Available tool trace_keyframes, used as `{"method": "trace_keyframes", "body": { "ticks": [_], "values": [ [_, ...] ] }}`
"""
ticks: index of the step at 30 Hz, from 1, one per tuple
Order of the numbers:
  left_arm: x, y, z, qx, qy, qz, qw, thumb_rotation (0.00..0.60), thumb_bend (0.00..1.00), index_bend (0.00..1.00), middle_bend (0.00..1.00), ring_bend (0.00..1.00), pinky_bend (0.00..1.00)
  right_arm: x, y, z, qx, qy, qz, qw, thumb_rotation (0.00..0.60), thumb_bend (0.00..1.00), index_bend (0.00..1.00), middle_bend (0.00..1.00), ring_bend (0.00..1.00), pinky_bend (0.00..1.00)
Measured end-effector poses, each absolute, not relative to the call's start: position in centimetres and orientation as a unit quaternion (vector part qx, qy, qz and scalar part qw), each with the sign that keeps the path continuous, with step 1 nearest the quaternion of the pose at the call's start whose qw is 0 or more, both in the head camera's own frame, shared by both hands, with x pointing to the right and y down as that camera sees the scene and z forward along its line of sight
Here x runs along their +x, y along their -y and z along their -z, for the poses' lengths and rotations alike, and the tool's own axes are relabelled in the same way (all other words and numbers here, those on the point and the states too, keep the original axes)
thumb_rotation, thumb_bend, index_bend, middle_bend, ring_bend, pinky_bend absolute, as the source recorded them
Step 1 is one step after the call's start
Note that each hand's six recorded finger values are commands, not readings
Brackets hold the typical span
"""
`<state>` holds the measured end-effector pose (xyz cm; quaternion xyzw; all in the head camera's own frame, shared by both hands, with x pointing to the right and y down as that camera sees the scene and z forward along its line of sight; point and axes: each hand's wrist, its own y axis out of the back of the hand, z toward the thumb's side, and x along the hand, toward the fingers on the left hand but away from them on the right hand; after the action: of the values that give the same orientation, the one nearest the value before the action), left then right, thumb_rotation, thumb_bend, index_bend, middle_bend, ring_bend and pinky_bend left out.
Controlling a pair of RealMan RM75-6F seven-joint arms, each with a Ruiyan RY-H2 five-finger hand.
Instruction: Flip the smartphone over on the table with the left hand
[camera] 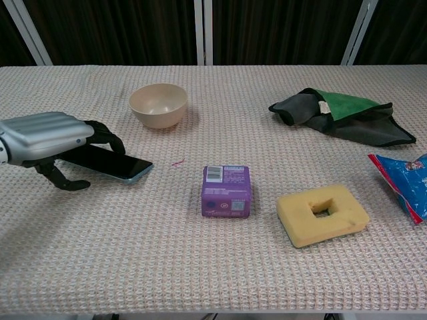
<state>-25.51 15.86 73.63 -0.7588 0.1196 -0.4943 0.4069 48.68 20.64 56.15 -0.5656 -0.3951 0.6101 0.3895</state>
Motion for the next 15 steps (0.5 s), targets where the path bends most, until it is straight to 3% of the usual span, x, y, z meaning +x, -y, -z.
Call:
{"method": "trace_keyframes", "body": {
  "ticks": [7,15],
  "values": [
    [-25.1,-15.2,-73.8,-0.765,-0.135,0.488,0.399,0.6,0.54,0.44,0.4,0.23,0.4,48.9,-20.6,-56.2,-0.564,0.394,-0.613,0.388,0.515,0.32,0.0,0.0,0.0,0.0],
    [-24.8,-13.9,-72.8,-0.766,-0.183,0.467,0.402,0.6,0.59,0.58,0.54,0.35,0.52,48.8,-20.5,-56.4,-0.566,0.393,-0.613,0.387,0.515,0.32,0.0,0.0,0.0,0.0]
  ]
}}
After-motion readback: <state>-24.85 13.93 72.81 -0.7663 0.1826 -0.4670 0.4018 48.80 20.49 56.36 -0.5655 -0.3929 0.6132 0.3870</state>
